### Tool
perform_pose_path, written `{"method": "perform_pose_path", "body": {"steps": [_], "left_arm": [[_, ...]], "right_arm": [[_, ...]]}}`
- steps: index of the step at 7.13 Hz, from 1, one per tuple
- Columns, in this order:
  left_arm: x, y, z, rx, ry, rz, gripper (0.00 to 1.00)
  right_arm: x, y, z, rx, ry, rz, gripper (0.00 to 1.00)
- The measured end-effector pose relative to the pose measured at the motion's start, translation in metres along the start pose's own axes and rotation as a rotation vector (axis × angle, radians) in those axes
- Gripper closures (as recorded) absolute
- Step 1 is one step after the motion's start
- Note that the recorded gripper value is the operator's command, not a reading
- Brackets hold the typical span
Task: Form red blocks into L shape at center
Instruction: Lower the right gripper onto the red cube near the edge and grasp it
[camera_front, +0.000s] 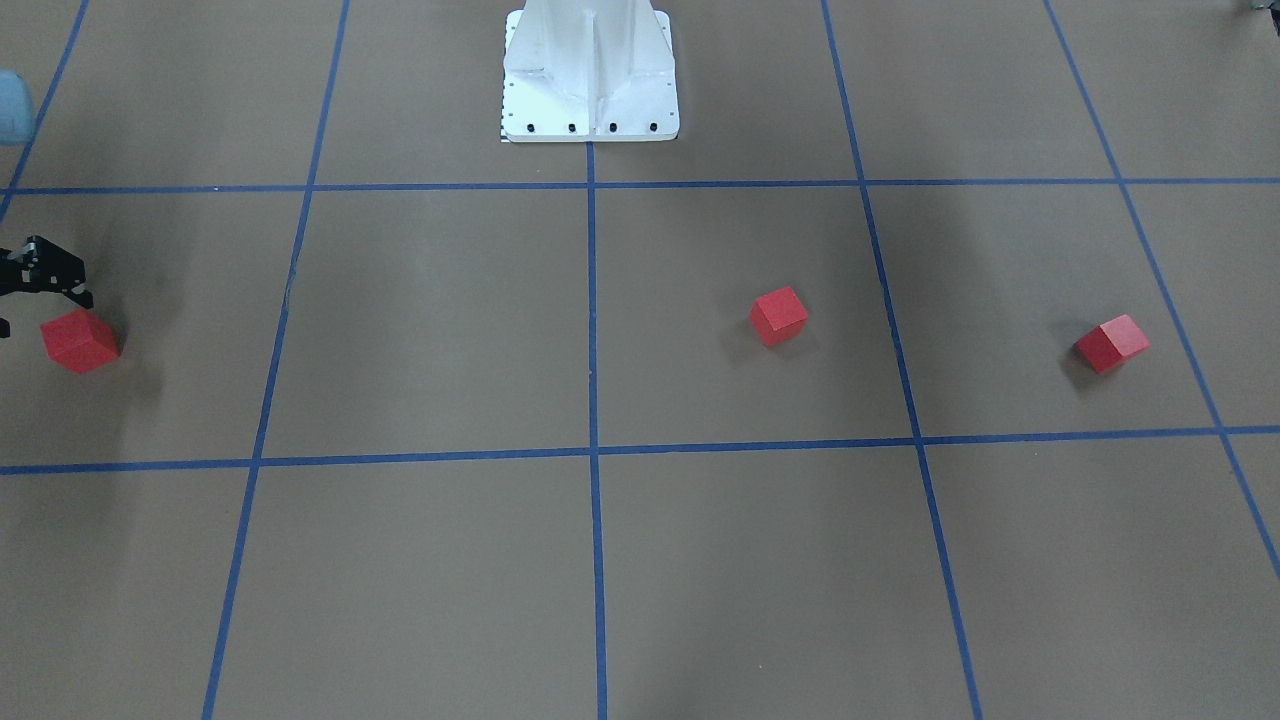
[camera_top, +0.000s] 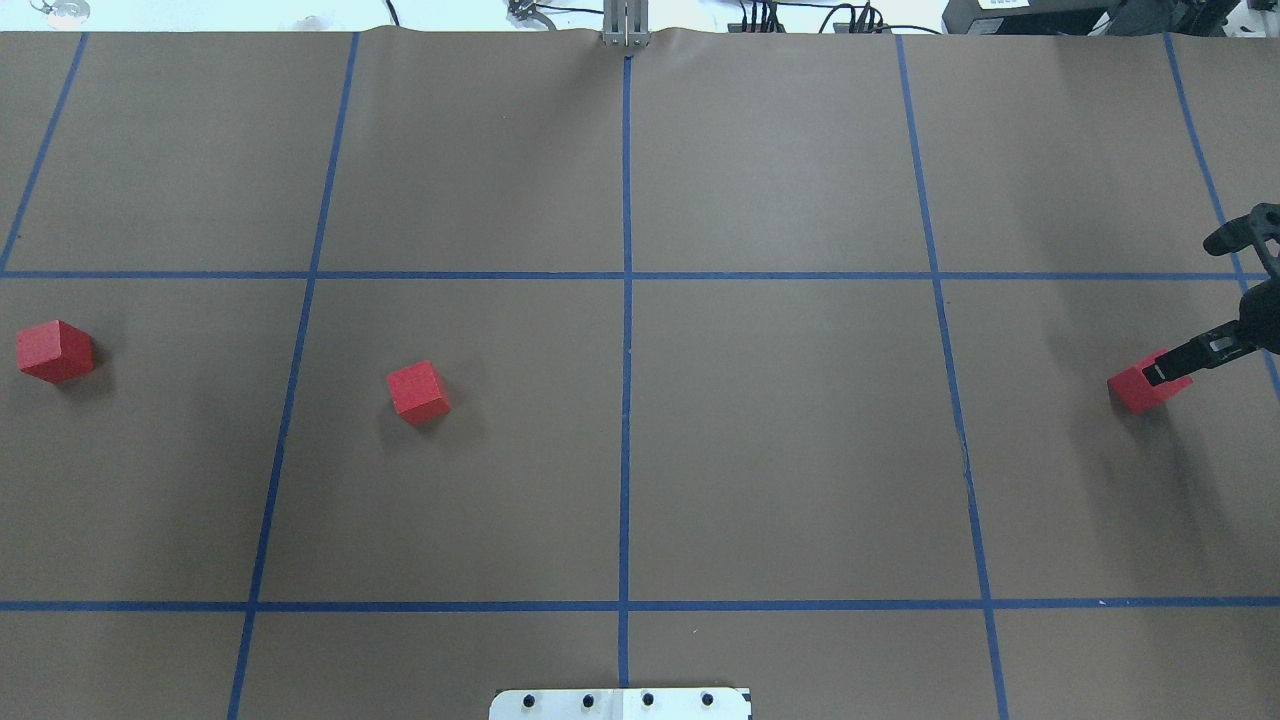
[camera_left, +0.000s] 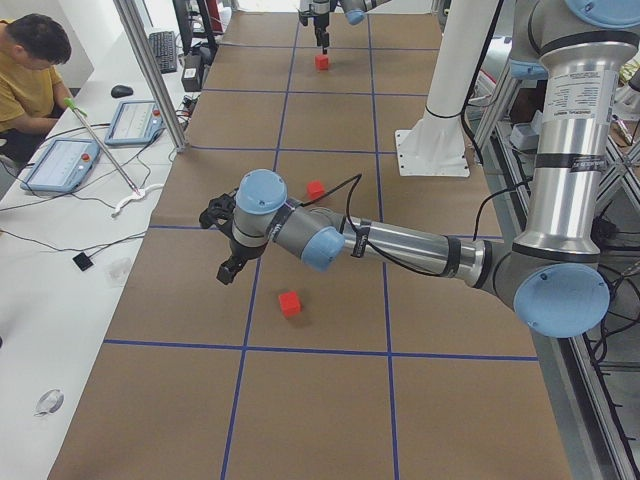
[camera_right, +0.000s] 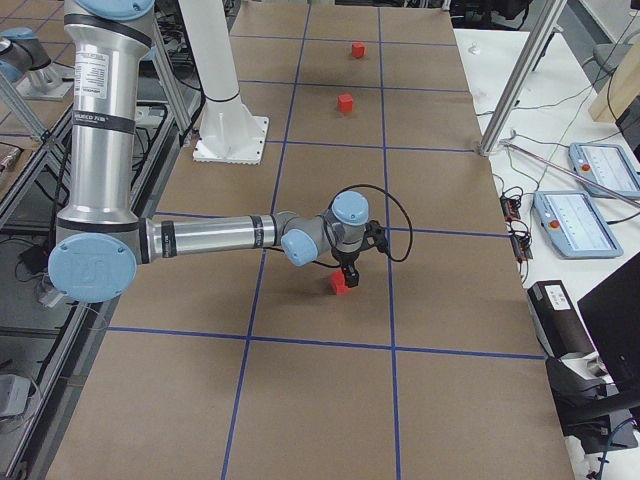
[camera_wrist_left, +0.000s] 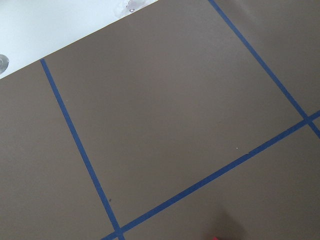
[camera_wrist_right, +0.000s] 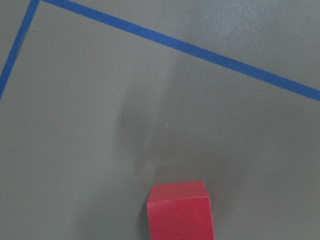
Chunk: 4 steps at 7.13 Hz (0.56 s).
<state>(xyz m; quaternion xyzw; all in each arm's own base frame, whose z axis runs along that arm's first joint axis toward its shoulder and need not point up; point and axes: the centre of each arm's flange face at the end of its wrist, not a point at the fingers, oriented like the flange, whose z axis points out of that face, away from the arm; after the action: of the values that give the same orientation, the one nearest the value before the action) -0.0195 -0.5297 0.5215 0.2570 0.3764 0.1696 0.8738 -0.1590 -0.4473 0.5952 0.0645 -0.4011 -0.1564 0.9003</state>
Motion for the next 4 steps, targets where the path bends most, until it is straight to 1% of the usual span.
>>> {"method": "perform_pose_path", "body": {"steps": [1,4], "left_arm": [[0.000,0.000,0.000,0.000,0.000,0.001,0.00],[-0.001,0.001,0.001,-0.001,0.000,0.000,0.00]], "right_arm": [[0.000,0.000,0.007,-0.009,0.006,0.000,0.01],[-0.007,-0.007,0.020,-0.013,0.046,-0.023,0.01]]}}
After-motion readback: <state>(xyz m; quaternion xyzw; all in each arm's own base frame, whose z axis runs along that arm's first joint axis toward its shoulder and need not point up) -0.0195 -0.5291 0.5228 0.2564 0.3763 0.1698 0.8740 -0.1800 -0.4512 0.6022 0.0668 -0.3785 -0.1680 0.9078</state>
